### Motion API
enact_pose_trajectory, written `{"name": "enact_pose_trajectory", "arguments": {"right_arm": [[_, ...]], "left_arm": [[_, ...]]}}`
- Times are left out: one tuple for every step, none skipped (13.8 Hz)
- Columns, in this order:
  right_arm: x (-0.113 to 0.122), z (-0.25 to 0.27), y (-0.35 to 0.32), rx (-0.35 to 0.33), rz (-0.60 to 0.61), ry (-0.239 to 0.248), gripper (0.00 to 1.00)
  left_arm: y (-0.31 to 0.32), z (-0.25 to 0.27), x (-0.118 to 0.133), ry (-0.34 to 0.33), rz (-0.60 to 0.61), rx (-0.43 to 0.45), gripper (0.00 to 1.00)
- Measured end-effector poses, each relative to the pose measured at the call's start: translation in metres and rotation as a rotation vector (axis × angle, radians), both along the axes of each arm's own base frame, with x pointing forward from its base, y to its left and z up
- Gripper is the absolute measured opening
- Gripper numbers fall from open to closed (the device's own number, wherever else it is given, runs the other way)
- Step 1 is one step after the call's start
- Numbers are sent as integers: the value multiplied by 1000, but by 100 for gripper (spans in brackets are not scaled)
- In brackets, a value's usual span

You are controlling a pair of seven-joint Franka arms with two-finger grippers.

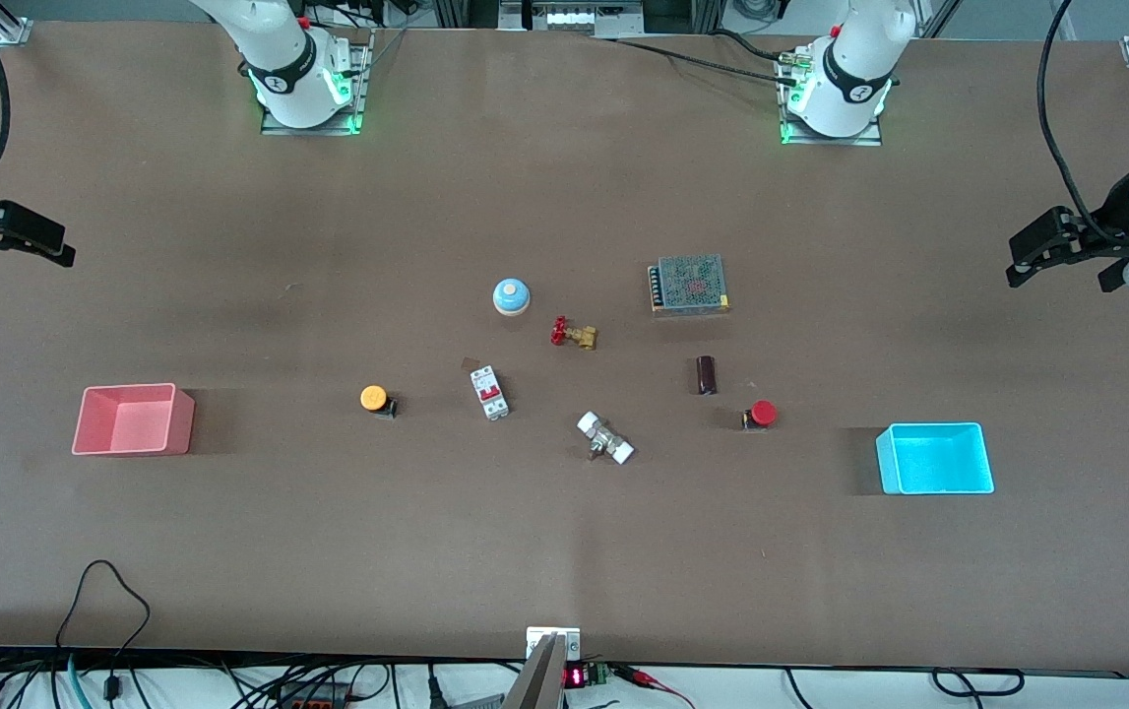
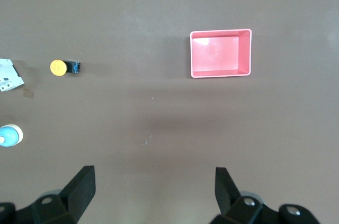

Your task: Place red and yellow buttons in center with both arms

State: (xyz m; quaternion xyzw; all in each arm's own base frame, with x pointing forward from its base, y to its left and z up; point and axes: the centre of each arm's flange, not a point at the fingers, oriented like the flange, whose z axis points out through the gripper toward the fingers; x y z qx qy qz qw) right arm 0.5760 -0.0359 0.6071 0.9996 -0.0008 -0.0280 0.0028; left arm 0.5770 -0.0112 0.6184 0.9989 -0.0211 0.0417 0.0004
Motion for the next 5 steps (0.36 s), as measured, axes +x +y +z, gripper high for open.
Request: {"name": "enact_pose_trajectory", "arguments": {"right_arm": [[-2,1,-1,1,-1,0,100],[-4,2,-2,2,-2,0,100],[-5,2,-2,3,-3,1,100],[-6,1,-2,3,-3,3,100],[-6,1,-2,3,-5,4,100]], "left_arm": [[0,0,0,0,1,0,100],[0,0,0,1,1,0,100],[0,-1,0,2,1,0,100],[0,-1,0,2,2,0,100],[0,-1,0,3,2,0,100]]}}
